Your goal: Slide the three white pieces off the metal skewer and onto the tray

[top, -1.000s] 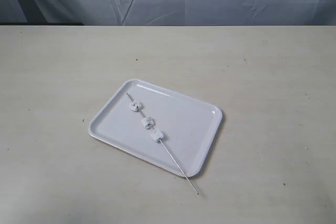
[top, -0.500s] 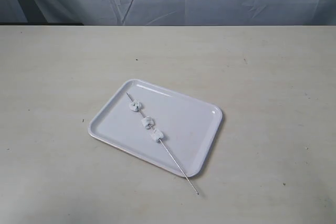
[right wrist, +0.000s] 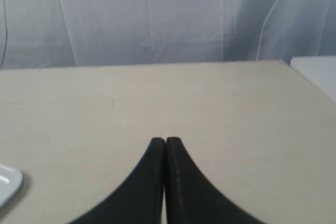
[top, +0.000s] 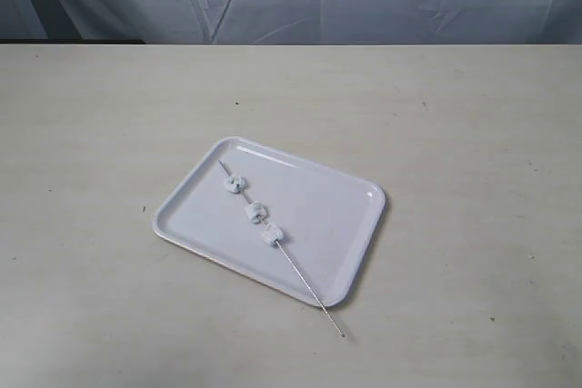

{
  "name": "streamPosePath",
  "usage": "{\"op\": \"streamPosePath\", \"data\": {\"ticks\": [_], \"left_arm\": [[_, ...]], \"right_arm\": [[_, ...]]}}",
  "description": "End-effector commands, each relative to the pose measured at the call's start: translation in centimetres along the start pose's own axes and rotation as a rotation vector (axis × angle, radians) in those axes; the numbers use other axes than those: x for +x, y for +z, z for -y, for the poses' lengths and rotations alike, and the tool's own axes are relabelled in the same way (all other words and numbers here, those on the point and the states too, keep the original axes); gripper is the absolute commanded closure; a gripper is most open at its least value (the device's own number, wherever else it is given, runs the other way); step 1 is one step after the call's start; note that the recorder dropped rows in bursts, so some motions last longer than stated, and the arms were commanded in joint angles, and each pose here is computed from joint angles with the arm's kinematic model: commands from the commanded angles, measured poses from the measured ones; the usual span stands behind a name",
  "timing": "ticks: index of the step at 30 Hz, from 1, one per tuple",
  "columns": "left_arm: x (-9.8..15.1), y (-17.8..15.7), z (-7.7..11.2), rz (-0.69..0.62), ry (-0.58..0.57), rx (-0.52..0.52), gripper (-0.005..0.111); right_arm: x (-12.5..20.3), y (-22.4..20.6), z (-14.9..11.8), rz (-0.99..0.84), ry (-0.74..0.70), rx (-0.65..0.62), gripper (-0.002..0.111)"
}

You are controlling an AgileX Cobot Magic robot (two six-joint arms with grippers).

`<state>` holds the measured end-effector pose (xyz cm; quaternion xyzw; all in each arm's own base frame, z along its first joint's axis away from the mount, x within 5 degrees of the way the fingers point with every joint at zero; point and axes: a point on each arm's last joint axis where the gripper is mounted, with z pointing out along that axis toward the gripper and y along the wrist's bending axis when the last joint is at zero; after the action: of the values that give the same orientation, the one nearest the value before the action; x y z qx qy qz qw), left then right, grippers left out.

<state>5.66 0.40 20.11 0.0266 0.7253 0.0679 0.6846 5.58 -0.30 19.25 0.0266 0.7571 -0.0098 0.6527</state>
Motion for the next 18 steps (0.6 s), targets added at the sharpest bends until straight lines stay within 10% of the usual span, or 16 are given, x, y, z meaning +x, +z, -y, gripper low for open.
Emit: {"op": "streamPosePath", "data": {"ticks": [1, 18], "left_arm": [[-2.3, -0.3, 0.0, 0.259, -0.001, -0.001, 0.107], [-4.6, -1.3, 0.0, 0.543, 0.014, -0.005, 0.107]], "right_arm": [[-2.5, -0.4, -0.1, 0.29, 0.024, -0.01, 0.109], [-5.0, -1.5, 0.0, 0.584, 0.06, -0.018, 0.109]]}}
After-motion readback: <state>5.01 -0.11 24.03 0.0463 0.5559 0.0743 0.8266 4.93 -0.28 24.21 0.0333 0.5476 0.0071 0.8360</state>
